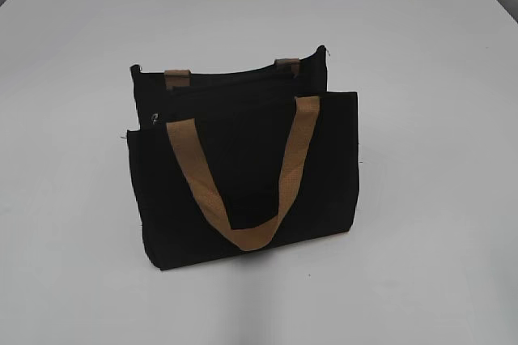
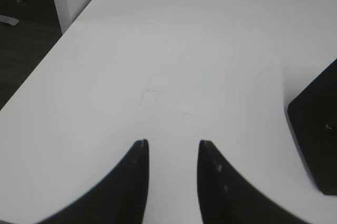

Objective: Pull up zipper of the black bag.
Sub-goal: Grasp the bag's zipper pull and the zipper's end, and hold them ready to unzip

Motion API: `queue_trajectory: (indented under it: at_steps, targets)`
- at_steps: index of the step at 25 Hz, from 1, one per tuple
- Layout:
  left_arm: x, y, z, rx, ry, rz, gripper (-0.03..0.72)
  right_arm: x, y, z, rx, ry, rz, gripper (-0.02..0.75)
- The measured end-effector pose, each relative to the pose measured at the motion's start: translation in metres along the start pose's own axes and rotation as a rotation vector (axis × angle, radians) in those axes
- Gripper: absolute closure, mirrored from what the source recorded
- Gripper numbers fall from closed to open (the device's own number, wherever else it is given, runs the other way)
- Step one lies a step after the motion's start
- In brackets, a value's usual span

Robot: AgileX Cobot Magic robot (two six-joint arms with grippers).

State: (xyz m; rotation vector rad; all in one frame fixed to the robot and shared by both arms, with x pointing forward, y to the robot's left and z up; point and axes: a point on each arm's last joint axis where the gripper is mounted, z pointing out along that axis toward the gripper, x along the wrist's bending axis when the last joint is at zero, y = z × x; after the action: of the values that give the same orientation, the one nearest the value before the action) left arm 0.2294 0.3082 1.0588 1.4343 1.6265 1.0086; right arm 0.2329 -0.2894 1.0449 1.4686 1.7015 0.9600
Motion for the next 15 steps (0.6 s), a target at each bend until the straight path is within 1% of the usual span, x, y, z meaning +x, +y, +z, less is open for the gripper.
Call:
queue_trajectory:
  at_steps: [15]
  targets:
    - [0.0000,0.0000,0.0000,0.000,0.000,0.000,0.448,0.0000,0.0000,0.0000,0.000,0.000,0.000,0.285]
